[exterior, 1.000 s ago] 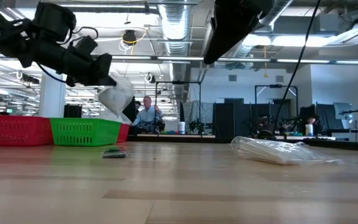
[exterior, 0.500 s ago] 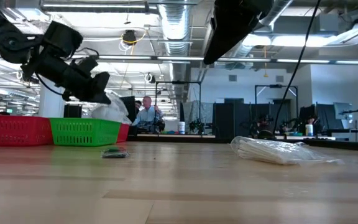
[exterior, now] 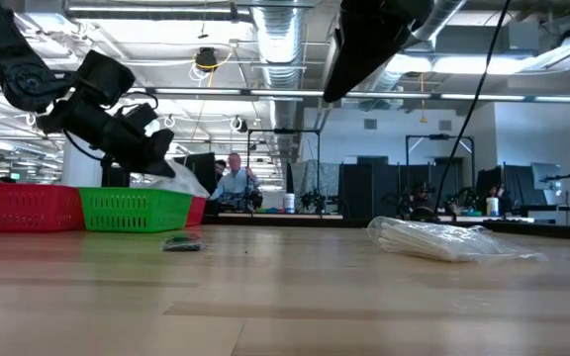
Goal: Pick & Place Travel size toiletries
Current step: Put the white cotton pack into the top red bin
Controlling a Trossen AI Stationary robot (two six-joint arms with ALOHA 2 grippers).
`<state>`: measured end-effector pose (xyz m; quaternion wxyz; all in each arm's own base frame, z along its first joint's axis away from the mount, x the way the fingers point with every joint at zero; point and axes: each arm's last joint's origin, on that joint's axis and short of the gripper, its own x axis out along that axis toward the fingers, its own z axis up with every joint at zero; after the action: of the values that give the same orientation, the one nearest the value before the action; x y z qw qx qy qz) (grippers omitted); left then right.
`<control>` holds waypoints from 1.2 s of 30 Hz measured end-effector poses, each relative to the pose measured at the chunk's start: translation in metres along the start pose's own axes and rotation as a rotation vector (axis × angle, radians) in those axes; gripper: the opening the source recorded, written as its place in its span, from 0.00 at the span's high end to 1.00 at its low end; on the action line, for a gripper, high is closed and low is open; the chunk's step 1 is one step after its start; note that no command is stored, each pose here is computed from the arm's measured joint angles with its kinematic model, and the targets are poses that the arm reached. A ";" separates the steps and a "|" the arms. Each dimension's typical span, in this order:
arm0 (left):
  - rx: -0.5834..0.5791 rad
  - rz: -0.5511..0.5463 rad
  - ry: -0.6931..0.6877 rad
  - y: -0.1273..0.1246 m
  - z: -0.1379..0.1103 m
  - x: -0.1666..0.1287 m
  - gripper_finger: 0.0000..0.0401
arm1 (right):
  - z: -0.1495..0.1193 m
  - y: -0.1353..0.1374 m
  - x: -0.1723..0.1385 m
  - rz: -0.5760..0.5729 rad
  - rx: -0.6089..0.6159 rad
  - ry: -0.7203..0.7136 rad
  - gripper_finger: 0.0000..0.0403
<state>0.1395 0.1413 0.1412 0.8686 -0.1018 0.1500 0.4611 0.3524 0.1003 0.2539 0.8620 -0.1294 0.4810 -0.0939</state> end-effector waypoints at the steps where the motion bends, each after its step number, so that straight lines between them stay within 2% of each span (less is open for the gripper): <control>1: 0.020 -0.011 0.000 0.000 0.000 0.000 1.00 | 0.000 0.000 0.000 0.000 0.000 -0.001 0.75; 4: 0.055 -0.010 0.000 0.003 0.000 0.002 1.00 | 0.000 0.000 0.000 0.000 0.001 -0.003 0.75; 14: 0.026 0.004 -0.010 0.014 0.002 0.003 1.00 | 0.002 -0.007 0.003 -0.008 0.028 -0.005 0.75; 19: 0.028 0.017 -0.011 0.014 0.002 0.003 0.96 | 0.003 -0.011 0.005 -0.014 0.042 -0.004 0.75; 23: 0.042 0.021 -0.011 0.014 0.002 0.003 0.87 | 0.003 -0.011 0.005 -0.014 0.044 -0.009 0.75; 36: 0.024 0.072 -0.034 0.016 0.004 0.003 0.49 | 0.003 -0.009 0.004 -0.008 0.061 -0.013 0.75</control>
<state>0.1288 0.1536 0.1438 0.8551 -0.0782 0.1444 0.4917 0.3572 0.0905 0.2549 0.8683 -0.1054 0.4718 -0.1112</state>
